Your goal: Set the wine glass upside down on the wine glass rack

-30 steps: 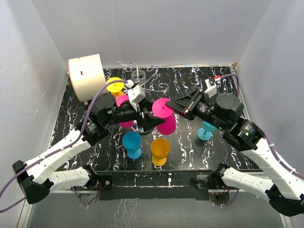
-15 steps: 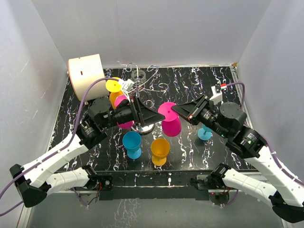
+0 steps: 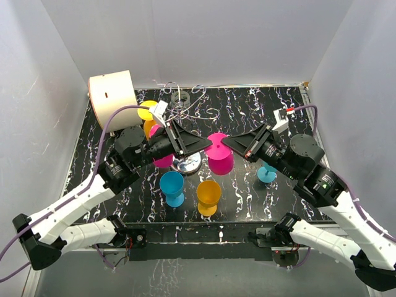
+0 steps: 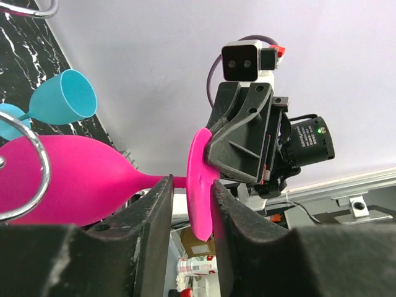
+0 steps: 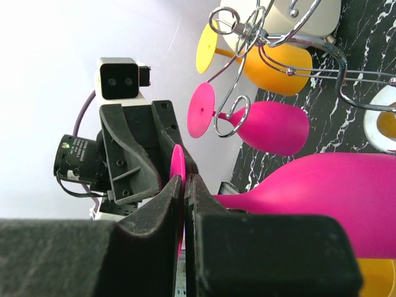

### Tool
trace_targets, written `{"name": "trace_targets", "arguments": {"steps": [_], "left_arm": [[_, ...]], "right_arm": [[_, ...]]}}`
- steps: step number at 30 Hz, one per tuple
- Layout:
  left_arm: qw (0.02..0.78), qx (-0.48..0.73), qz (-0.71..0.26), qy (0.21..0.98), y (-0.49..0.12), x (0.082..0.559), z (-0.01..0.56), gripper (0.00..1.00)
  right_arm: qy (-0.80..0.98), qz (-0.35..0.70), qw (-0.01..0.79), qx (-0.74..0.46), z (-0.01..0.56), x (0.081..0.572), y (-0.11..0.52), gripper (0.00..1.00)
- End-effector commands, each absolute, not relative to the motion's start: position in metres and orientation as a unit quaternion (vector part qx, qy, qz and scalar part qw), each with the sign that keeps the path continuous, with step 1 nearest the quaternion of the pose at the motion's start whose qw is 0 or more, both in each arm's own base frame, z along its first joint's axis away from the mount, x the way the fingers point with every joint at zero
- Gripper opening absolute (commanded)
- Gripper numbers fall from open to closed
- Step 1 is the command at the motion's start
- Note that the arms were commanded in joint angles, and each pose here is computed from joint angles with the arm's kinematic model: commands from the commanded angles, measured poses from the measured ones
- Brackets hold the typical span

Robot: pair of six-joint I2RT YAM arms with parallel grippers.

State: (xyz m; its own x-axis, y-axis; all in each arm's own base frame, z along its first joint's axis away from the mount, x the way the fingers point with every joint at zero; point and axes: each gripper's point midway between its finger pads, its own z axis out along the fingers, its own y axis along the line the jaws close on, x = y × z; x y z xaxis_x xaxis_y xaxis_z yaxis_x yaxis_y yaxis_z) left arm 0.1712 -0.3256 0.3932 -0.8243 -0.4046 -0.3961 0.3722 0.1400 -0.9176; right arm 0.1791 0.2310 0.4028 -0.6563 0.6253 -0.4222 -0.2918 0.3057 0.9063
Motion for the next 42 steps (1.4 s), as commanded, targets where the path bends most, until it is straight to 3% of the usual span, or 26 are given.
{"name": "trace_targets", "arguments": {"steps": [1,7,10,15,17,19,25,33,42], "left_arm": [[0.299,-0.036,-0.661,0.688,-0.311,0.166,0.4,0.23],[0.309,-0.031,-0.662,0.682,-0.304,0.161,0.406,0.0],[0.319,-0.028,-0.657,0.682,-0.3,0.16,0.412,0.0],[0.334,-0.031,-0.648,0.684,-0.293,0.161,0.424,0.0],[0.337,-0.037,-0.647,0.683,-0.291,0.162,0.425,0.0],[0.338,-0.048,-0.646,0.683,-0.29,0.165,0.424,0.0],[0.335,-0.073,-0.641,0.686,-0.294,0.175,0.422,0.0],[0.354,-0.109,-0.614,0.697,-0.297,0.204,0.427,0.0],[0.37,-0.171,-0.595,0.693,-0.281,0.243,0.416,0.0]], "right_arm": [[0.68,0.606,0.402,0.087,0.418,0.173,0.238,0.0],[0.68,0.61,0.398,0.09,0.415,0.173,0.24,0.0],[0.679,0.611,0.396,0.094,0.414,0.175,0.241,0.0],[0.677,0.614,0.394,0.099,0.416,0.177,0.243,0.35],[0.674,0.615,0.396,0.101,0.417,0.179,0.243,0.41],[0.673,0.616,0.397,0.101,0.418,0.18,0.244,0.54],[0.668,0.6,0.424,0.121,0.418,0.185,0.232,0.68],[0.625,0.553,0.517,0.189,0.435,0.191,0.175,0.74],[0.608,0.539,0.544,0.21,0.43,0.186,0.151,0.73]]}}
